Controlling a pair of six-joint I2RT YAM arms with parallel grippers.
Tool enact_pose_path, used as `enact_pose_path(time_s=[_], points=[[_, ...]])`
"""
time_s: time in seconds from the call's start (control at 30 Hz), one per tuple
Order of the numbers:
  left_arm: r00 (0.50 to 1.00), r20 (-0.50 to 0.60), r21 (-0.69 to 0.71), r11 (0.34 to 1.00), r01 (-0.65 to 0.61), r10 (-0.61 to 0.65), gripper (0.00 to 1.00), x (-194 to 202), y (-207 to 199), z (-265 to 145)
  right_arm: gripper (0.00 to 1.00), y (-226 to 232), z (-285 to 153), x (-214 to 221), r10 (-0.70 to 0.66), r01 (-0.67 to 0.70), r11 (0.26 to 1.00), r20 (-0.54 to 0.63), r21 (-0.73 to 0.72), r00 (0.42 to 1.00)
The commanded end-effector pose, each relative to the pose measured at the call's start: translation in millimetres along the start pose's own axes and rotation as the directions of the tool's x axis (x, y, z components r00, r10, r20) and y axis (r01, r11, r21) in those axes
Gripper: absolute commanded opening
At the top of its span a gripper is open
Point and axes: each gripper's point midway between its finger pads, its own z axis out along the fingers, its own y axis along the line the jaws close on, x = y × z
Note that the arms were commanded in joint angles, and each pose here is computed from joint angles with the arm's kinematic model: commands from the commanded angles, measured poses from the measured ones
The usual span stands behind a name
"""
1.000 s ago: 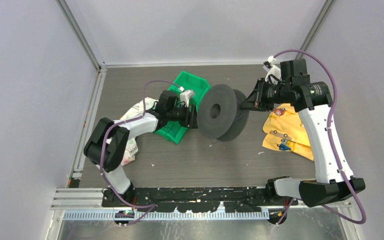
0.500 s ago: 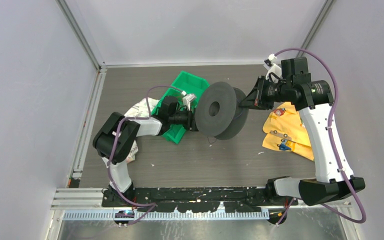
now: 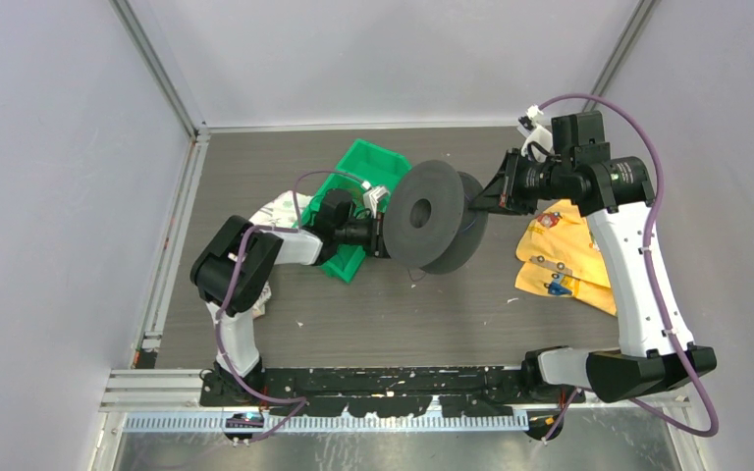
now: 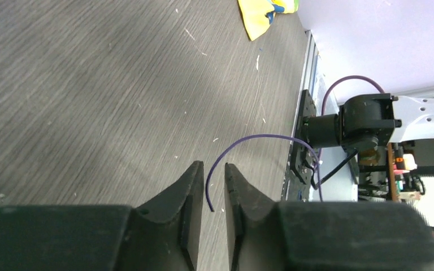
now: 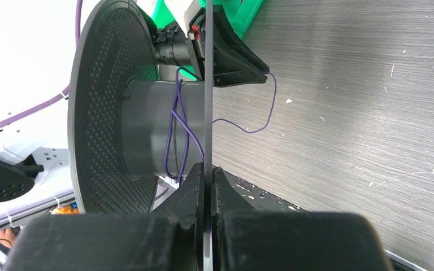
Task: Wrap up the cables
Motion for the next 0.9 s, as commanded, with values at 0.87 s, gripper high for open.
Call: enact_pose_path(time_s=[0.87], points=[[0.856, 0.389, -0.283, 0.928, -0.242, 0.341, 0.0, -245.0, -75.6, -87.1, 0.01, -22.6, 17.8, 12.8, -0.115, 0.122, 0.982, -0.056, 0.143, 0.992]])
